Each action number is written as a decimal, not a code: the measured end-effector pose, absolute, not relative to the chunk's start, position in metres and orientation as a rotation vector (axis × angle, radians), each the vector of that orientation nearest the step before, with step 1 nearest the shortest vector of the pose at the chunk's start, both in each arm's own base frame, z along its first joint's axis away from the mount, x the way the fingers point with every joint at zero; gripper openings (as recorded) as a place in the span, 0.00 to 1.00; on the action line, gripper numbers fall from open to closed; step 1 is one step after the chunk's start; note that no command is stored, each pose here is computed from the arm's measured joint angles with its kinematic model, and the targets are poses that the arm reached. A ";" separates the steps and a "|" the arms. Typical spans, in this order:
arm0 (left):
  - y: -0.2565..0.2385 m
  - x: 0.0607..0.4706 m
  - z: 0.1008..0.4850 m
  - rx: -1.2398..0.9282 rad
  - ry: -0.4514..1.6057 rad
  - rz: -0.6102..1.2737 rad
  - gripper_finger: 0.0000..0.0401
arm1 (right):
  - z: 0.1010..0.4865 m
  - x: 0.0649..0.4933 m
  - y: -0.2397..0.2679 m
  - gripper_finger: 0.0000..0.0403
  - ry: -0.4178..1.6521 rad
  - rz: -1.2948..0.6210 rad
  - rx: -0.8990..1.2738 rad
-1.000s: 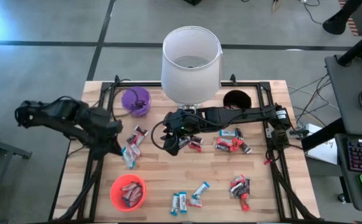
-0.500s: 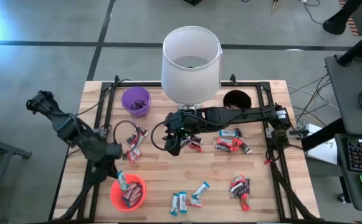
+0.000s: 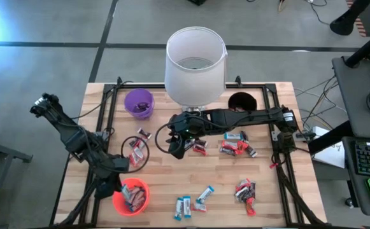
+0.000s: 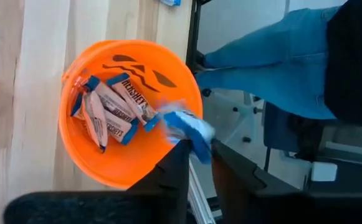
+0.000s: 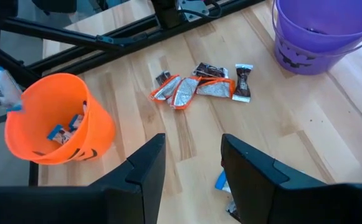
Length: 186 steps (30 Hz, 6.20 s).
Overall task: Organize candy in baskets
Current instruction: Put the white chocolate bar into the orange bucket, then put the orange chocolate bar into the black bucket
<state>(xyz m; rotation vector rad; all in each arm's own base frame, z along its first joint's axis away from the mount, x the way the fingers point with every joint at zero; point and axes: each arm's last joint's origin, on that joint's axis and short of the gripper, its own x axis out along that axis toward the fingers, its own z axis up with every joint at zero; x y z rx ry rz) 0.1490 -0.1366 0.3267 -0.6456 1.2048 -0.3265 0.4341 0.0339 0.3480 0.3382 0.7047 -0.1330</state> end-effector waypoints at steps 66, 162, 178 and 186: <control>-0.106 0.125 0.357 -0.584 0.889 -0.250 0.29 | 0.166 0.385 0.022 0.36 1.231 -0.389 0.493; -0.030 0.090 0.355 -0.329 0.773 0.215 0.29 | 0.311 0.218 -0.063 0.03 1.216 -0.737 0.732; 0.001 0.077 0.362 -0.396 0.529 0.666 0.29 | 0.311 0.183 -0.138 0.03 1.187 -0.871 0.768; 0.003 0.077 0.363 -0.461 0.451 0.756 0.29 | 0.311 0.168 -0.157 0.03 1.173 -0.855 0.820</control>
